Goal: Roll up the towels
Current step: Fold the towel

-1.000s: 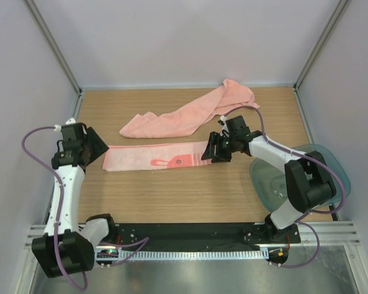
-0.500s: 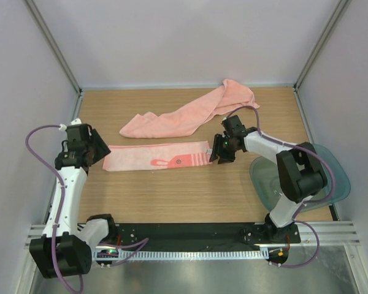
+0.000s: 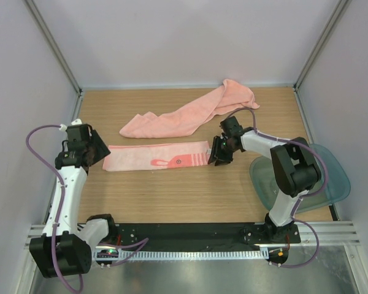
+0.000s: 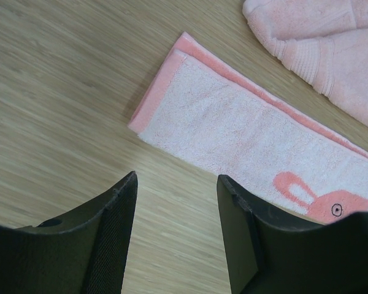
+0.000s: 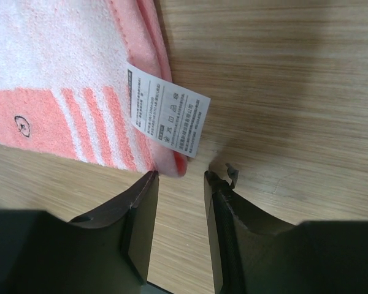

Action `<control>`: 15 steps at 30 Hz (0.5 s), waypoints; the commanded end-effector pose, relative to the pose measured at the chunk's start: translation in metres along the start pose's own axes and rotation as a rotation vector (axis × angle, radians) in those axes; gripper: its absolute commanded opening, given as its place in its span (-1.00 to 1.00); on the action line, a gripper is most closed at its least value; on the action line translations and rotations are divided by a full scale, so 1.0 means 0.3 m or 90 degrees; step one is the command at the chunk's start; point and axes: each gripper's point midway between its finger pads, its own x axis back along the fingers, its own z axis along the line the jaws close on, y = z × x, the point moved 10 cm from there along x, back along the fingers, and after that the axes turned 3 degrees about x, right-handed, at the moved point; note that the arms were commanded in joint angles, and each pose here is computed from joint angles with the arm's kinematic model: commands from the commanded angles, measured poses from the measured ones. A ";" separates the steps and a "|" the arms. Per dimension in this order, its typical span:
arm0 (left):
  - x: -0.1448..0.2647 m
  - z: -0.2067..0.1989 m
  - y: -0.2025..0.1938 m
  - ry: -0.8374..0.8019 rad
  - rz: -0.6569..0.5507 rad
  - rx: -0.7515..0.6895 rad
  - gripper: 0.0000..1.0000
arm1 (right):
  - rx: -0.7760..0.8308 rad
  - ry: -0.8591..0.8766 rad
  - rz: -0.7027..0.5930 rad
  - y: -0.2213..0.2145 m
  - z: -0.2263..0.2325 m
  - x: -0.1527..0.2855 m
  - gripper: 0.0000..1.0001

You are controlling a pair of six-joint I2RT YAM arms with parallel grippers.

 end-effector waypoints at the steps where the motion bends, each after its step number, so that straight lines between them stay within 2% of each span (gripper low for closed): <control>1: 0.024 -0.014 0.036 -0.008 -0.025 -0.009 0.11 | -0.008 0.021 -0.017 0.037 0.025 -0.005 -0.14; 6: 0.024 -0.017 0.035 -0.012 -0.025 -0.011 0.11 | -0.014 0.025 -0.012 0.038 0.024 -0.023 -0.17; 9: 0.024 -0.016 0.034 -0.011 -0.023 -0.010 0.11 | -0.016 0.024 -0.007 0.035 0.022 -0.030 -0.25; 15: 0.023 -0.017 0.029 -0.013 -0.017 -0.009 0.11 | -0.020 0.030 -0.006 0.031 0.018 -0.043 -0.63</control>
